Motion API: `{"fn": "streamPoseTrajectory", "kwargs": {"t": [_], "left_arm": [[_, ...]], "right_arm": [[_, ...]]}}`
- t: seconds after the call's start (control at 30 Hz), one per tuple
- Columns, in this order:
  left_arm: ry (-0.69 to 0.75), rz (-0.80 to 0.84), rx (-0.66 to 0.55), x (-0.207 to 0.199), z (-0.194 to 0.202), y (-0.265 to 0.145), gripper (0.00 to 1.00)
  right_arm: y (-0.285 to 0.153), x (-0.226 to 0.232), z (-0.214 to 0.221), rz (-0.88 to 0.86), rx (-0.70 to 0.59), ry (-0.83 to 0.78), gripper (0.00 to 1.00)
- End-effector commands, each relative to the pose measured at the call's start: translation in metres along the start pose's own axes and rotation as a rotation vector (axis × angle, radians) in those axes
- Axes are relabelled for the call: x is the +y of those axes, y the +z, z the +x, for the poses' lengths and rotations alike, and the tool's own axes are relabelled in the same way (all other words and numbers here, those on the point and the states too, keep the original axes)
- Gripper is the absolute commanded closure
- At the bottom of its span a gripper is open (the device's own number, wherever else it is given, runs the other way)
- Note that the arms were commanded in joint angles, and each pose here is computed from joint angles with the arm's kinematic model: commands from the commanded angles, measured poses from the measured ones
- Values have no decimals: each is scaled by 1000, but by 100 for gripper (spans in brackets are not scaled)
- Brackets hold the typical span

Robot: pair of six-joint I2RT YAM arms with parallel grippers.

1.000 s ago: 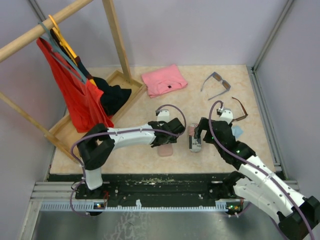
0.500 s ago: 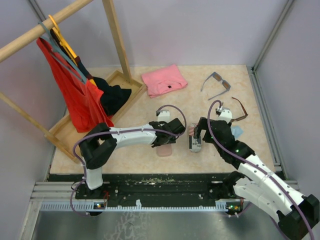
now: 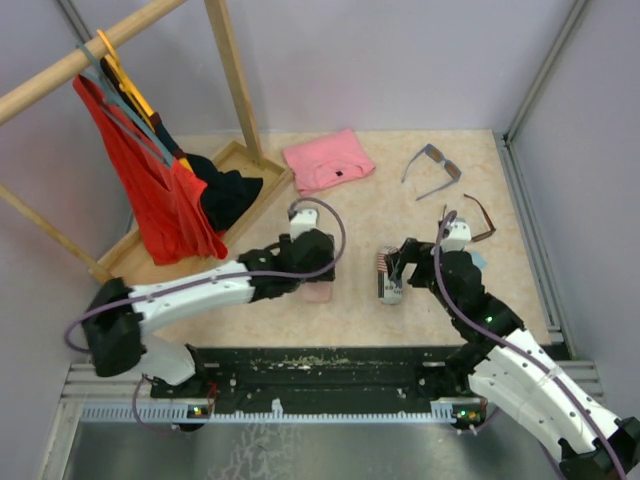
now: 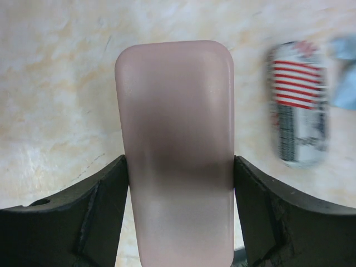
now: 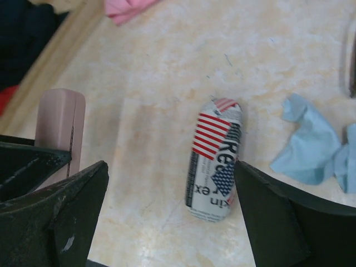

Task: Organize the sunglasses
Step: Open the sunglasses case at the center of the board.

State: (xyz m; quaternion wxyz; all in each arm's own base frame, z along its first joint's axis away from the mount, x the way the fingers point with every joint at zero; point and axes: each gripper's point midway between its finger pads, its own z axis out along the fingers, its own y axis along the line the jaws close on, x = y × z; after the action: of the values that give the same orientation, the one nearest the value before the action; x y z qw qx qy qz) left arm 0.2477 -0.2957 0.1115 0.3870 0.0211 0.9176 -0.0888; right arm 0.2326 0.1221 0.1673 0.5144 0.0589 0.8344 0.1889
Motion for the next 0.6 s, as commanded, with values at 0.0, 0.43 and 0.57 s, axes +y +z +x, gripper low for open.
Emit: {"fn": "streamPoseTrajectory", "kwargs": {"t": [0.0, 0.43, 0.57], "left_arm": [[24, 382, -249, -35, -68, -69, 100], [104, 1005, -604, -49, -119, -243, 100], [150, 1150, -669, -56, -124, -280, 100]], "right_arm": [[-25, 49, -45, -259, -144, -5, 6], [-135, 172, -95, -1062, -310, -71, 7], [-158, 192, -108, -1219, -354, -88, 7]]}}
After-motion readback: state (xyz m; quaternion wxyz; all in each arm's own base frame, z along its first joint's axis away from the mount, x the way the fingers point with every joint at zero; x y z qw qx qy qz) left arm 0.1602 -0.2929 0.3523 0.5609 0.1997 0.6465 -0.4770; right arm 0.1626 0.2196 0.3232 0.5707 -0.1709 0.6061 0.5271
